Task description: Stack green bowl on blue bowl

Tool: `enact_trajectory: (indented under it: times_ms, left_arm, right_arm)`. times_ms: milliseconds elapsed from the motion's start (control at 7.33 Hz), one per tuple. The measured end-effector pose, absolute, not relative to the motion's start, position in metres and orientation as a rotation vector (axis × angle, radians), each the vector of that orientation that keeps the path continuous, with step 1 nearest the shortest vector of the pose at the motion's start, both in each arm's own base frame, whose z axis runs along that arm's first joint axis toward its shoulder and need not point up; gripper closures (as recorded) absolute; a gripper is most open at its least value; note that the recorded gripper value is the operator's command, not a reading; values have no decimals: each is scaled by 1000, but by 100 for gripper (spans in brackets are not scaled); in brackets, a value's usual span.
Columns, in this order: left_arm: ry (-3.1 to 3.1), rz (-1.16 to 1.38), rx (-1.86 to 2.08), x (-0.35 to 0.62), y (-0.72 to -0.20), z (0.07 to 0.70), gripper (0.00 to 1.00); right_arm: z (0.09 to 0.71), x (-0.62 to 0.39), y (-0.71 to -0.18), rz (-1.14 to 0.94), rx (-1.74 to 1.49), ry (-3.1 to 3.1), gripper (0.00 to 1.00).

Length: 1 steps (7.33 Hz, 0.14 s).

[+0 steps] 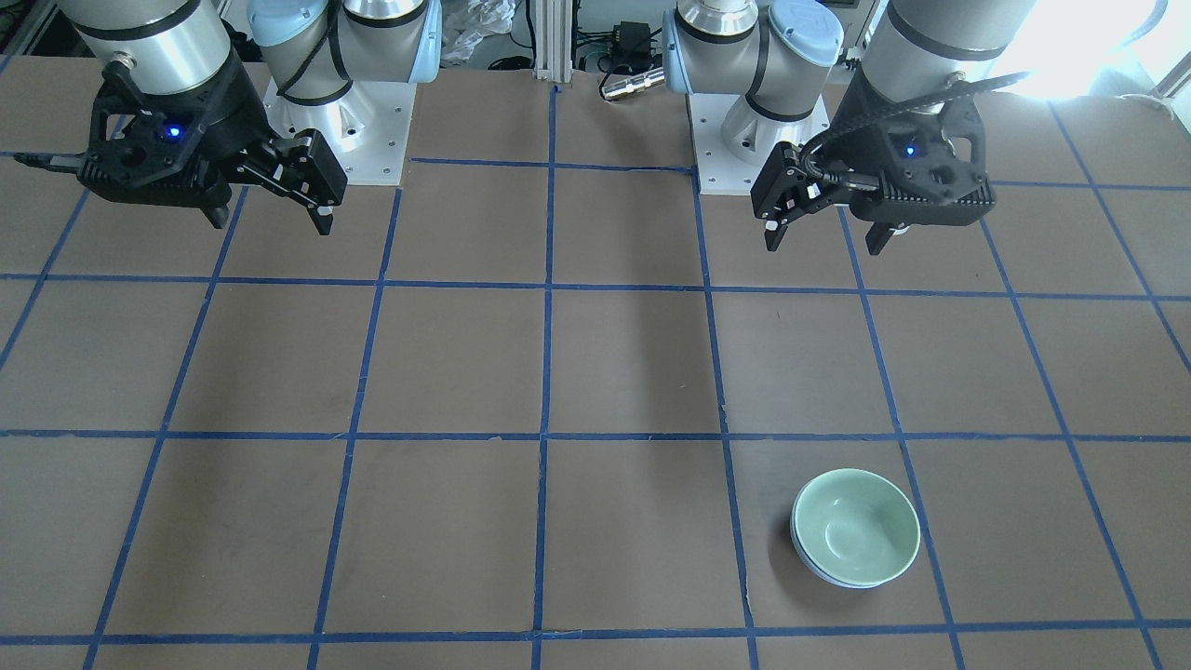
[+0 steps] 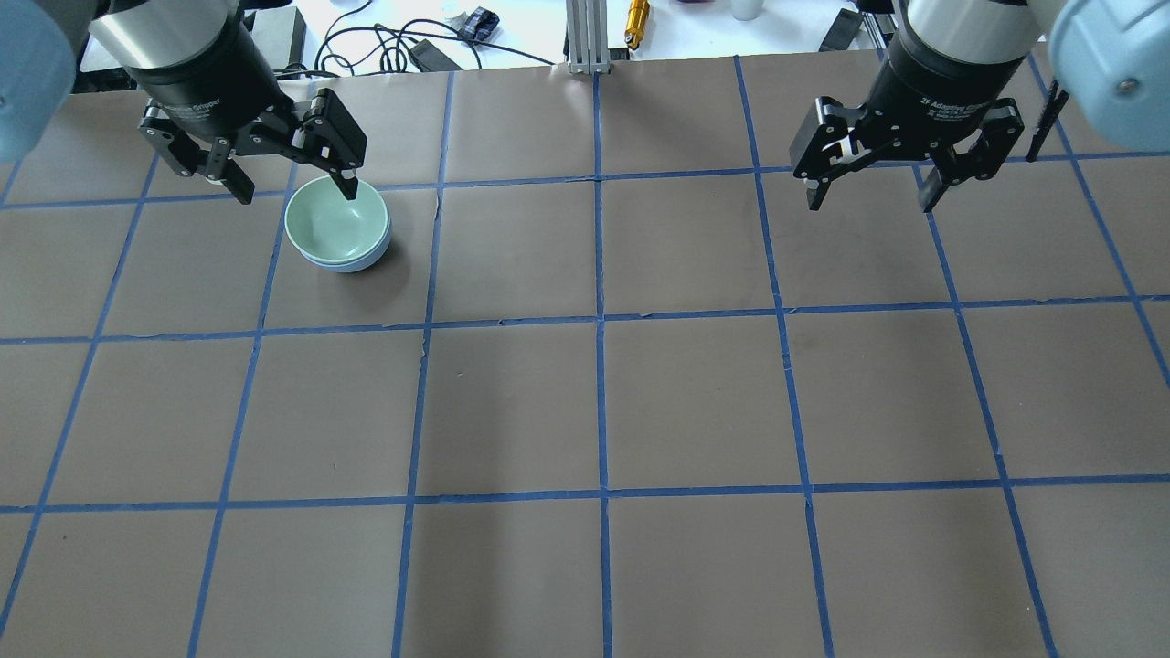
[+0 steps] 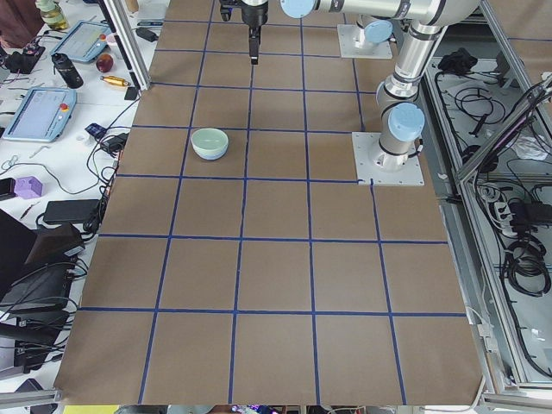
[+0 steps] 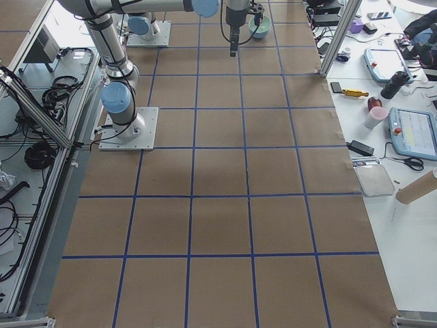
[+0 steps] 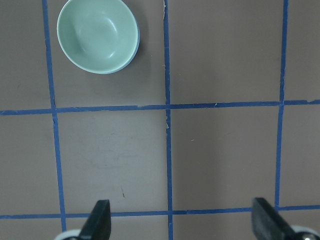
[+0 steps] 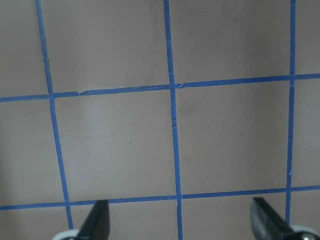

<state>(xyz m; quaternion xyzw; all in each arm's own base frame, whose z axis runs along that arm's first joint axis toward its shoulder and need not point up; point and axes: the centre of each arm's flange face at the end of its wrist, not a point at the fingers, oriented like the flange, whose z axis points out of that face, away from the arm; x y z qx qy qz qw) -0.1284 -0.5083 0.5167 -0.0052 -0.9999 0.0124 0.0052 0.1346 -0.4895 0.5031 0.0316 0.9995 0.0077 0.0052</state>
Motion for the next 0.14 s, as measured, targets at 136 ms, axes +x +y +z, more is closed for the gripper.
enact_trajectory:
  times_ms: [136]
  left_arm:
    - [-3130,41,-15,-128,-508,517,0]
  right_arm:
    - [503,135,-490,25,98,3130,0]
